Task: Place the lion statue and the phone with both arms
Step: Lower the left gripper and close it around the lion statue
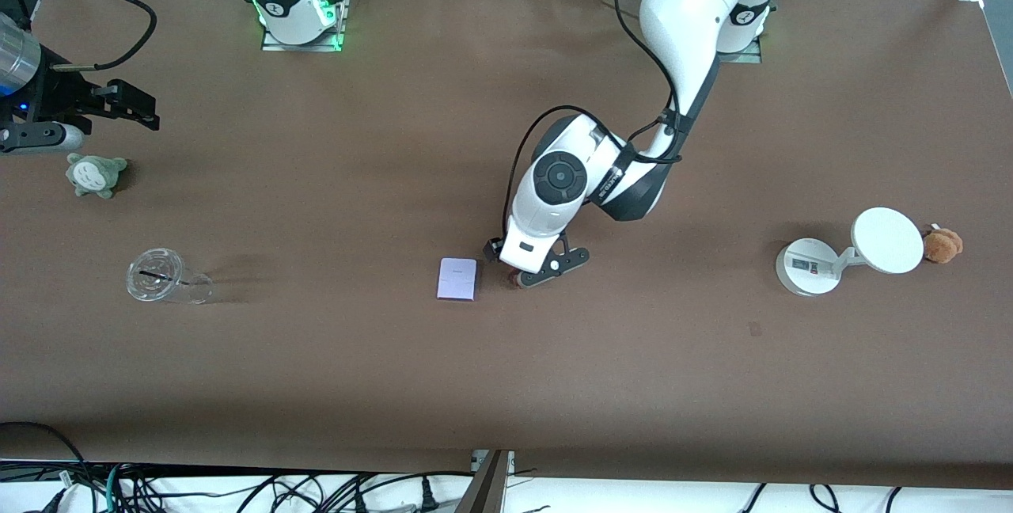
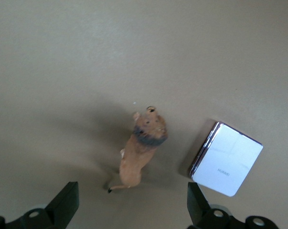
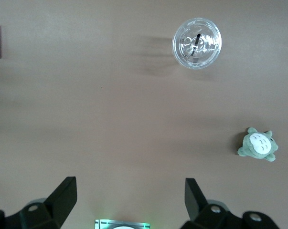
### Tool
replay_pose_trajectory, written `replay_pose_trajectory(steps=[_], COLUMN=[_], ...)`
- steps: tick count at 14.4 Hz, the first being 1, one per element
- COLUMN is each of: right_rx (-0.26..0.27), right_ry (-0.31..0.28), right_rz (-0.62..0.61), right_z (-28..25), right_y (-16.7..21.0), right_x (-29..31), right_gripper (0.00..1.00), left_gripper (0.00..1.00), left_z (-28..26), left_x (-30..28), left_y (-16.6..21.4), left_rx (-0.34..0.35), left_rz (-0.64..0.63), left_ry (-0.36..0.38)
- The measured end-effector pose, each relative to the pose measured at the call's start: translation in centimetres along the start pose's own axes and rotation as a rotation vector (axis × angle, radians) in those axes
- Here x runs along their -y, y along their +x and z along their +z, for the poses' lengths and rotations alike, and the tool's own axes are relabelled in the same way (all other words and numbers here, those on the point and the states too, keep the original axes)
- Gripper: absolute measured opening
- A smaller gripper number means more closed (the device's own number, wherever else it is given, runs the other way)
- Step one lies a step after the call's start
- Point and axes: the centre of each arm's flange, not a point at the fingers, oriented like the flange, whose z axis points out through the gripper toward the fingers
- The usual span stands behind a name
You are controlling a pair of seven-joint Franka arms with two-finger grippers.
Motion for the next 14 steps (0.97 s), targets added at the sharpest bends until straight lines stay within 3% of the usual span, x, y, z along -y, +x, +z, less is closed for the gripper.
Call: replay_pose_trajectory(steps=[9,10,12,14], right_rx=[0.0,0.0,-0.001,-0.001], right_ry=[0.0,0.0,-0.001,-0.001], right_rz=[-0.002,-0.003,-0.005,-0.005], right_z=[0.0,0.0,0.0,0.0], right_y=[0.0,0.0,0.0,0.1], right_x=[0.1,0.2,0.2,0.3], right_gripper=[1.0,1.0,1.0,1.0], left_gripper=[1.0,0.93,0.89,0.67], left_z=[3.4,3.6,3.8,3.9], left_x=[-0.8,-0.8,-0.7,-0.7], left_y=[-0.3,-0.4,-0.4,-0.4], left_rx=[-0.073,-0.072,-0.073,-0.073], left_rz=[0.102,0.115,0.13,0.138], left_ry=[0.035,0.037,0.037,0.037])
